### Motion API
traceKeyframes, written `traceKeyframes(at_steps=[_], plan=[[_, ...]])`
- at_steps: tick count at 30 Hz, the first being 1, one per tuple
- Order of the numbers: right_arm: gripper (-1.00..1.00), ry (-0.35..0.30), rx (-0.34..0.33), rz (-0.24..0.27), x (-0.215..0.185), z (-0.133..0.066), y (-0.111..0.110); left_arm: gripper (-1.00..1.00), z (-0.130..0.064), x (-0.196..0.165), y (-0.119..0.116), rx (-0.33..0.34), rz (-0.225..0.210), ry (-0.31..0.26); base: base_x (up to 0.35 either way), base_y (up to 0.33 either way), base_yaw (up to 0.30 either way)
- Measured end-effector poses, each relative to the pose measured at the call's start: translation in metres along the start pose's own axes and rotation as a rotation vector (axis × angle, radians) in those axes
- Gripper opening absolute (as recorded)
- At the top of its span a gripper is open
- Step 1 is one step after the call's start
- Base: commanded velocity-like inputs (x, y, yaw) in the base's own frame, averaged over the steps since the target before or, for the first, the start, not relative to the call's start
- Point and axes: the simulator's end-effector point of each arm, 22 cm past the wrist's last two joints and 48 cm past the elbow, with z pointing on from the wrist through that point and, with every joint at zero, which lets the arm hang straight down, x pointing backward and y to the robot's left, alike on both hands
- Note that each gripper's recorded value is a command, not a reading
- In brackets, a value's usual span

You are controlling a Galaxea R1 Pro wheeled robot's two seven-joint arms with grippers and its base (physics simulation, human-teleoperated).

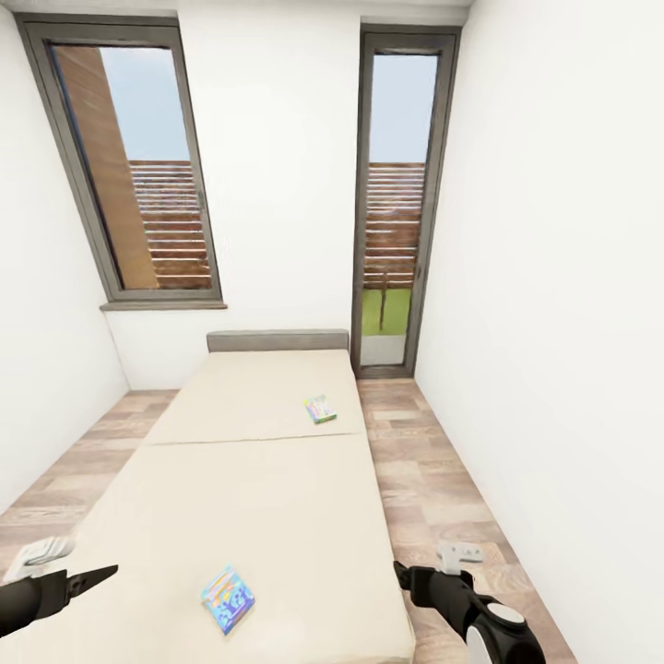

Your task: Put all the toys in the child's room - the three board games (two on the bed and one on the table), the two jigsaw puzzles on the table, and the tennis ball on the table - inside the toy box on the table in the child's room.

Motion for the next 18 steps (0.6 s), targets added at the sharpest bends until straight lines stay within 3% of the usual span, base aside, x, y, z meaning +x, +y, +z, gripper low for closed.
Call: traceKeyframes(at_steps=[11, 18], plan=[[1.0, -0.012, -0.01, -0.002, -0.006, -0.001, 0.007, 1.0, 0.001, -0.023, -0.004, 0.006, 0.014, -0.036, 0.026, 0.007, 0.044], [1.0, -0.009, -0.011, -0.002, -0.006, -0.001, 0.008, 1.0, 0.002, -0.028, -0.006, 0.01, 0.016, -0.045, 0.136, 0.129, 0.005]])
